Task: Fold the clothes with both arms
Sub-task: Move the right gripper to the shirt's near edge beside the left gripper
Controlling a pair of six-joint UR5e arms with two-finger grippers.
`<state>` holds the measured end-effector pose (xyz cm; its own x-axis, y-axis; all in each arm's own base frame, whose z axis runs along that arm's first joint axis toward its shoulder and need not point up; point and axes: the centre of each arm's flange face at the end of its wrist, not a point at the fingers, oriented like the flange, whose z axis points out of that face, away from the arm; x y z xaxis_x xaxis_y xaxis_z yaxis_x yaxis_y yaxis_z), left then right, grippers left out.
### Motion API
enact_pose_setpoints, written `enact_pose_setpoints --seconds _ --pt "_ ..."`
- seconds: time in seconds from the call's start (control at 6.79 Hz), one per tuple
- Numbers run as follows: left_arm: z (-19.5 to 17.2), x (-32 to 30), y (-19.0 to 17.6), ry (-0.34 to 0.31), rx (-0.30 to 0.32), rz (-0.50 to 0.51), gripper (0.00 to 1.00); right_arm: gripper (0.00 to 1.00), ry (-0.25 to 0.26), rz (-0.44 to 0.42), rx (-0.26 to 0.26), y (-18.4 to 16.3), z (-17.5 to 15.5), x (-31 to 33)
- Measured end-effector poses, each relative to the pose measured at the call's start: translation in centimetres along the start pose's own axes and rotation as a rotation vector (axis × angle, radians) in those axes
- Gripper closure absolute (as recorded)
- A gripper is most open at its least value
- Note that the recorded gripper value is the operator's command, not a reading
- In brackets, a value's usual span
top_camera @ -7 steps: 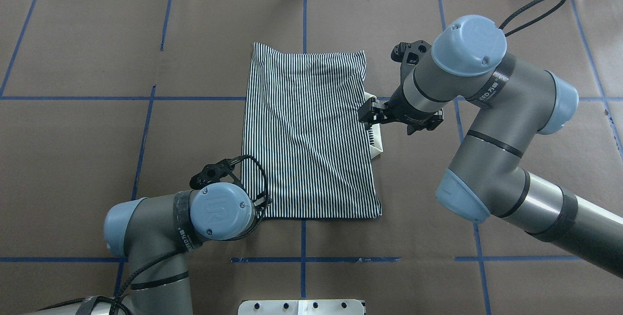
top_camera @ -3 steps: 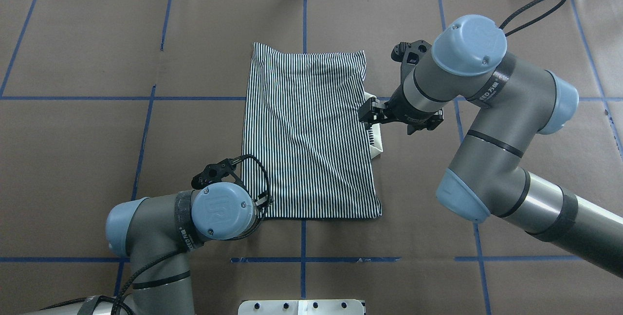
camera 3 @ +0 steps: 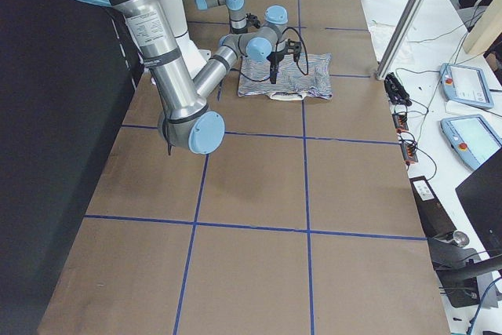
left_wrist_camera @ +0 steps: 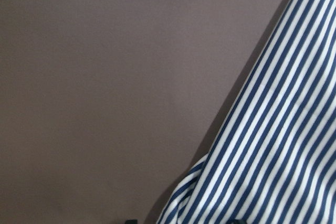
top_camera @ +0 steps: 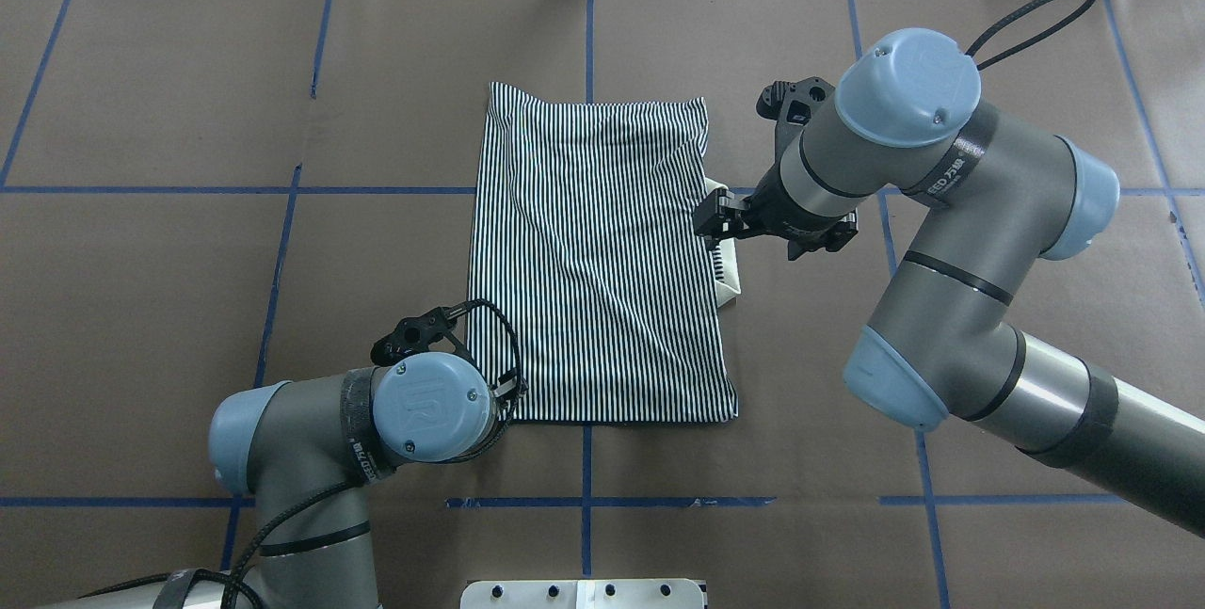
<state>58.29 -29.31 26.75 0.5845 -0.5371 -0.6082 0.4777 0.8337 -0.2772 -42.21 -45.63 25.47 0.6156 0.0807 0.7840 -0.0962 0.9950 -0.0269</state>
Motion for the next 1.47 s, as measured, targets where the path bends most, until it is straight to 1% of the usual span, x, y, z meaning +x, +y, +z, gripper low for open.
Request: enact_pose_setpoints --seconds 0.15,0.88,1.03,1.18,1.32,1.47 --pt "0.0 0.0 0.0 0.0 0.0 -0.002 1.0 0.0 0.0 0.0 0.0 0.0 0.0 0.0" --pt "-0.8 0.5 -0.1 0.017 -0.004 -0.001 1.0 0.0 0.002 0.001 0.001 0.0 0.0 0.2" --pt "-1.4 0.5 -0.3 0.027 -0.006 0.0 1.0 0.0 -0.001 0.016 0.001 0.1 -0.1 0.1" --pt "-2.3 0.4 -0.5 0.039 -0.01 0.0 1.0 0.0 -0.007 0.071 -0.004 0.7 -0.1 -0.3" --pt "-3.0 0.3 -0.5 0.048 -0.015 0.001 1.0 0.0 -0.013 0.156 -0.017 2.3 0.5 -1.3" --pt "-3.3 0.2 -0.5 0.051 -0.018 0.002 1.0 0.0 -0.019 0.252 -0.017 4.9 1.8 -2.9"
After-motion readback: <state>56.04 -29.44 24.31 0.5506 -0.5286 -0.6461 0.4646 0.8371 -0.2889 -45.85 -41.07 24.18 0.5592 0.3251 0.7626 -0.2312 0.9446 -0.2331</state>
